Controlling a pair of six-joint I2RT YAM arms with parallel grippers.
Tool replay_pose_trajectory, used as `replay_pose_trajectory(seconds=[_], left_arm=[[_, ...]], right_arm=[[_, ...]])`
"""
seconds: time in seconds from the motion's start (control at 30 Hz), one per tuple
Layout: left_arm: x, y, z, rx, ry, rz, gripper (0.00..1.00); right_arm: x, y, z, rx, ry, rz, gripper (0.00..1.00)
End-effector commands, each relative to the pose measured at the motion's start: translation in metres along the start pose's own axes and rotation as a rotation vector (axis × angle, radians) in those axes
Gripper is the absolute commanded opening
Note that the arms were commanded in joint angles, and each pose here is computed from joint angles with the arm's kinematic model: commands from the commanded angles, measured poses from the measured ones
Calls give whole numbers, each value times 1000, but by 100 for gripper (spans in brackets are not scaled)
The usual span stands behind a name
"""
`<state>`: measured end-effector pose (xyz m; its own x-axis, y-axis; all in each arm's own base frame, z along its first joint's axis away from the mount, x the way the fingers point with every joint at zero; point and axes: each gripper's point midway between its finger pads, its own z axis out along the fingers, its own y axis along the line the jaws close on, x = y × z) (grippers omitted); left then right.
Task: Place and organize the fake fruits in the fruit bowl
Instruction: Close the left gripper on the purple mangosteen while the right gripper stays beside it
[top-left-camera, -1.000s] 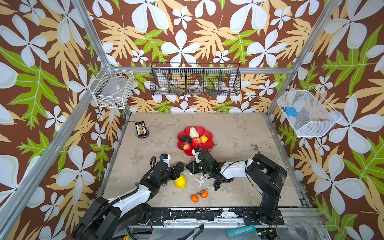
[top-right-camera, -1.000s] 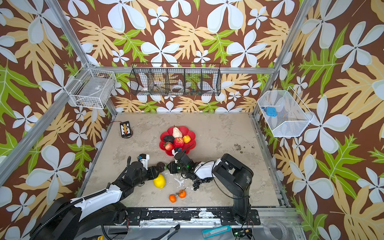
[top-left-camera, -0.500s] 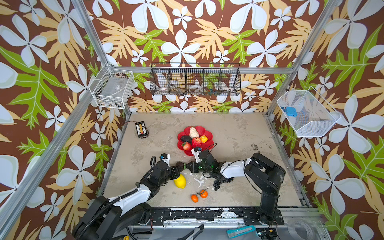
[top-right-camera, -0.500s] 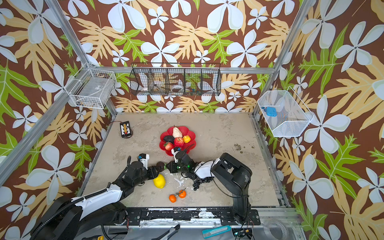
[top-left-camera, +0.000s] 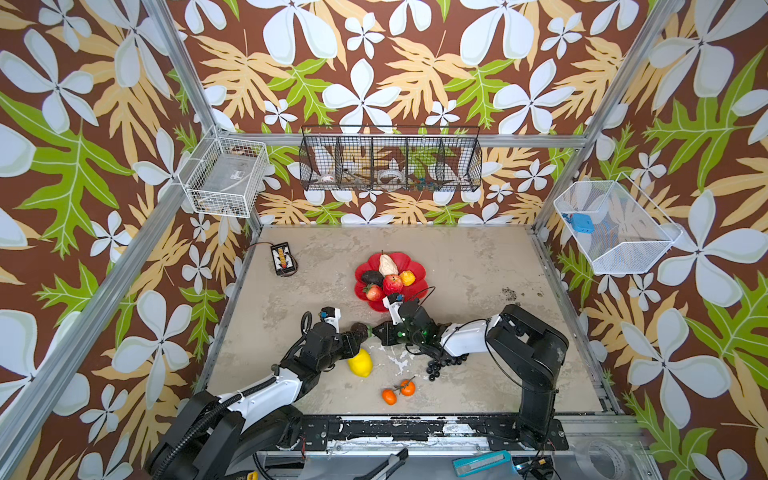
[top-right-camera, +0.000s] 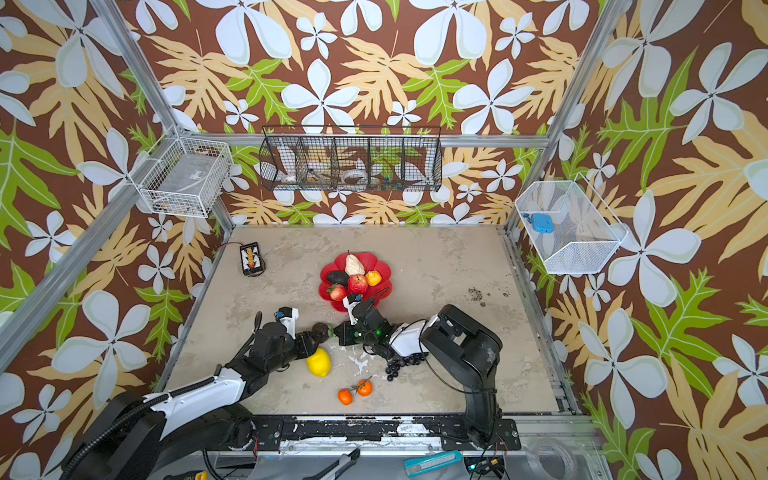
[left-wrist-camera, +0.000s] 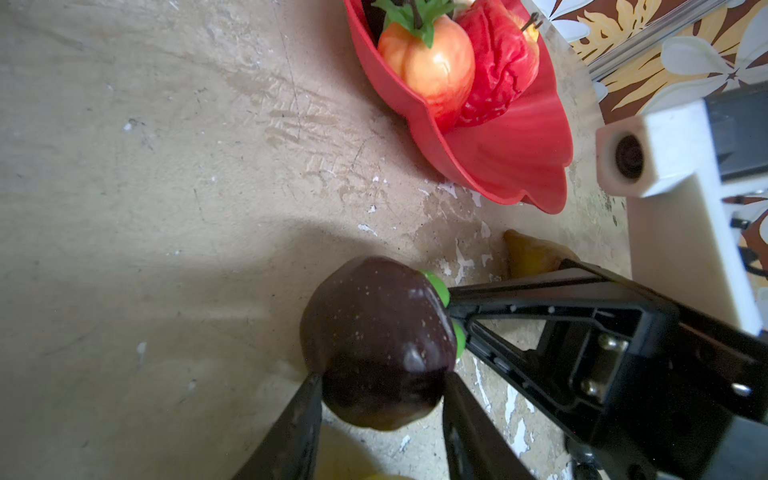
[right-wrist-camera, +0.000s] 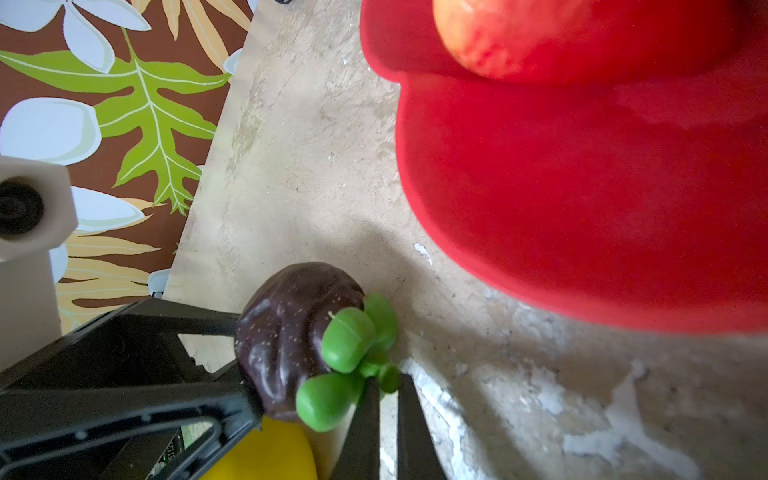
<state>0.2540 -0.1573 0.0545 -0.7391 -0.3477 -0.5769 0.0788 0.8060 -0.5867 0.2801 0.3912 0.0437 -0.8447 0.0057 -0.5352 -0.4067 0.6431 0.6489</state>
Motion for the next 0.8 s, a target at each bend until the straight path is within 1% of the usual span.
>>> replay_pose_trajectory(seconds=[0.0,0.17,0.27,0.37,0.43,0.6,0.67,0.7,0.77], left_arm=[[-2,-1,0,4,-6,-6,48],[-3,-2,-1,6,-11,-5,48],[-4,-3,-1,9,-16,-7,48],[-6,-4,-1,7,-22,-6,48],[-7,-4,-1,4,-24,-4,48],[-18,-13,-5,18,-45,-8,50],[-24,-16,-7,15,-60,-3,53],[-26,-15,-7,8,-64,-2,58],[-28,-14,-5,-11,-63,8,63]], right_arm=[[-5,7,-2,-20,-23,-28,5],[-7,7,-6,-15,-34,-31,1],[-8,8,-10,-12,-42,-33,1],[-9,1,-11,26,-47,-29,5],[-11,-1,-12,43,-50,-31,12],[-15,-1,-13,66,-58,-29,22],[-17,-2,-15,76,-63,-23,25],[-18,-2,-16,78,-68,-19,26],[-19,-1,-18,81,-73,-11,28]])
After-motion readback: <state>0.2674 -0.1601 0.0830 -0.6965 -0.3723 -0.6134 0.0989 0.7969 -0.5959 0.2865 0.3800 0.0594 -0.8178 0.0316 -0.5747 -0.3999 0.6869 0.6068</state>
